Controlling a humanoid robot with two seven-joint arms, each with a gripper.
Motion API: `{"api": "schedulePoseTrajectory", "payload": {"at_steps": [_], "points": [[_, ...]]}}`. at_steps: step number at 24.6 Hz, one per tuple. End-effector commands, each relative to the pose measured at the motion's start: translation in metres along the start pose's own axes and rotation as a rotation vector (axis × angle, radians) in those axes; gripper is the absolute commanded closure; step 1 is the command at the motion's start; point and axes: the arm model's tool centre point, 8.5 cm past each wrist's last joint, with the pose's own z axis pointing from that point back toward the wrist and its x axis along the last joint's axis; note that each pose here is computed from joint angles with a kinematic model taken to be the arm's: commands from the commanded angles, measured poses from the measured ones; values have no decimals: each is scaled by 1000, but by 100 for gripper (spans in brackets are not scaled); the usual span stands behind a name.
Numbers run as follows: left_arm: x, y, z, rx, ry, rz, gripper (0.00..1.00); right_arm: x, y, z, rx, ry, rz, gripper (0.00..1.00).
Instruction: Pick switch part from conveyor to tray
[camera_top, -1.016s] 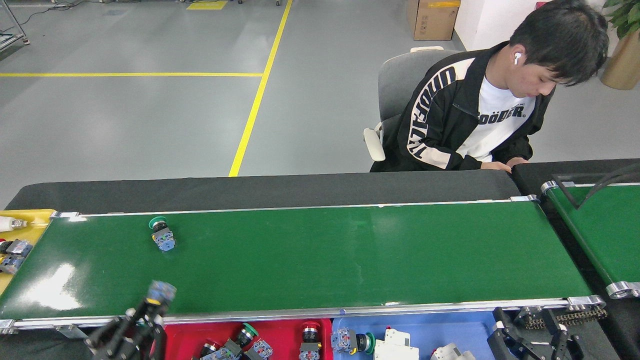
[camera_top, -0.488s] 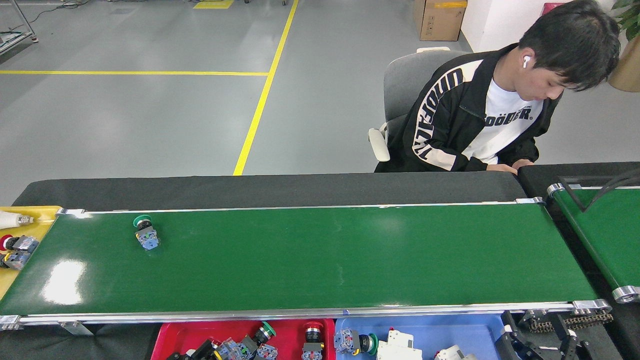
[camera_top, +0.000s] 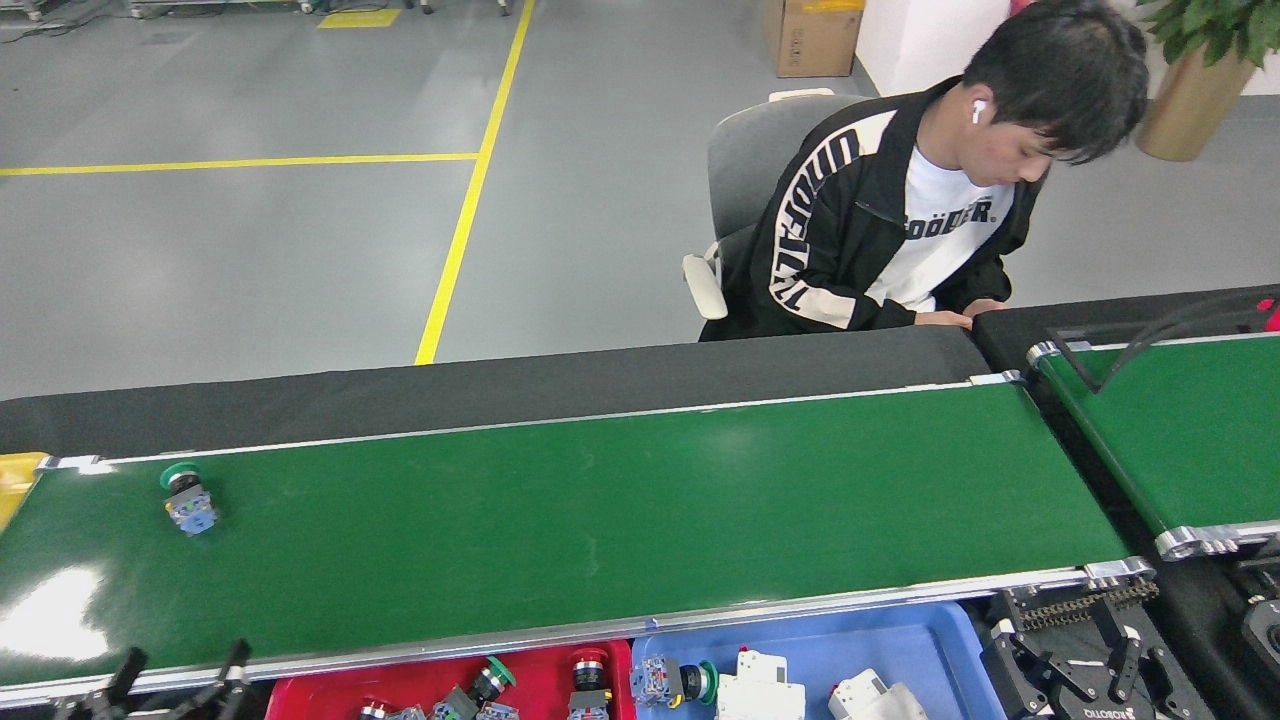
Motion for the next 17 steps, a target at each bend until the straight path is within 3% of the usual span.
{"api": "schedulePoseTrajectory", "payload": {"at_steps": [1, 4, 8, 17], "points": [[-34, 5, -5, -8, 112, -11, 0, 0, 0, -4, -5, -3, -18, 1], [-87, 7, 5, -20, 220, 13, 0, -7, 16, -4, 42, -17, -36, 1], [-129, -8, 19, -92, 297, 38, 0, -1, 35, -5, 90, -123, -60, 1], [-154, 0, 3, -111, 311, 57, 0, 5, 33, -6, 84, -200, -59, 1]]}}
